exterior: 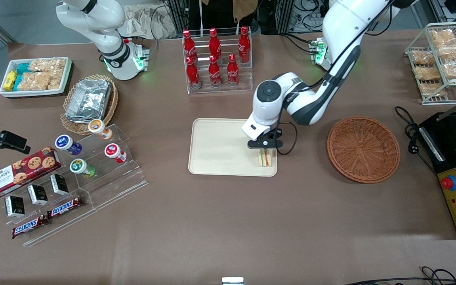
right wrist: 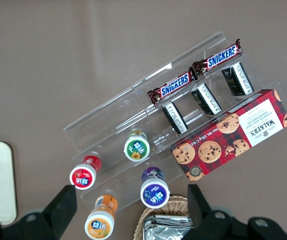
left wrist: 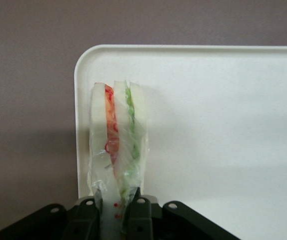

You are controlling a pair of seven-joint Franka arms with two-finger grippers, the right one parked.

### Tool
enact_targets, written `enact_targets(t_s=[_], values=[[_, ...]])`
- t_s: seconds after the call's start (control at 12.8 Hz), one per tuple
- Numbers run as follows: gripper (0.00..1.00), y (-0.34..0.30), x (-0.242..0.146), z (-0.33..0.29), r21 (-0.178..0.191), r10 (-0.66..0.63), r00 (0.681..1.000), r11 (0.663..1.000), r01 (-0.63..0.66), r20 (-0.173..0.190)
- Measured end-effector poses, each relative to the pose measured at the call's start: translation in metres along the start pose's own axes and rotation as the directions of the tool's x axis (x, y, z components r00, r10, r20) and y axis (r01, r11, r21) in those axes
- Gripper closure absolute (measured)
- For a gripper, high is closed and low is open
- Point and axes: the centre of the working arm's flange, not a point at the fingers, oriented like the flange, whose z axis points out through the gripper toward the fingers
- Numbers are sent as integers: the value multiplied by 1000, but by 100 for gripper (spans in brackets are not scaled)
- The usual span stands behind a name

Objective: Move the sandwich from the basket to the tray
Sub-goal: 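Lower the sandwich onto the tray and open the left gripper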

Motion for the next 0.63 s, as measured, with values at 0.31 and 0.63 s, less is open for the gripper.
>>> enact_targets(t_s=[0.31, 0.63], values=[[52, 6, -4, 15, 20, 6, 1000, 1000, -6, -26], [10, 6, 0, 12, 18, -3, 999, 1000, 4, -33]])
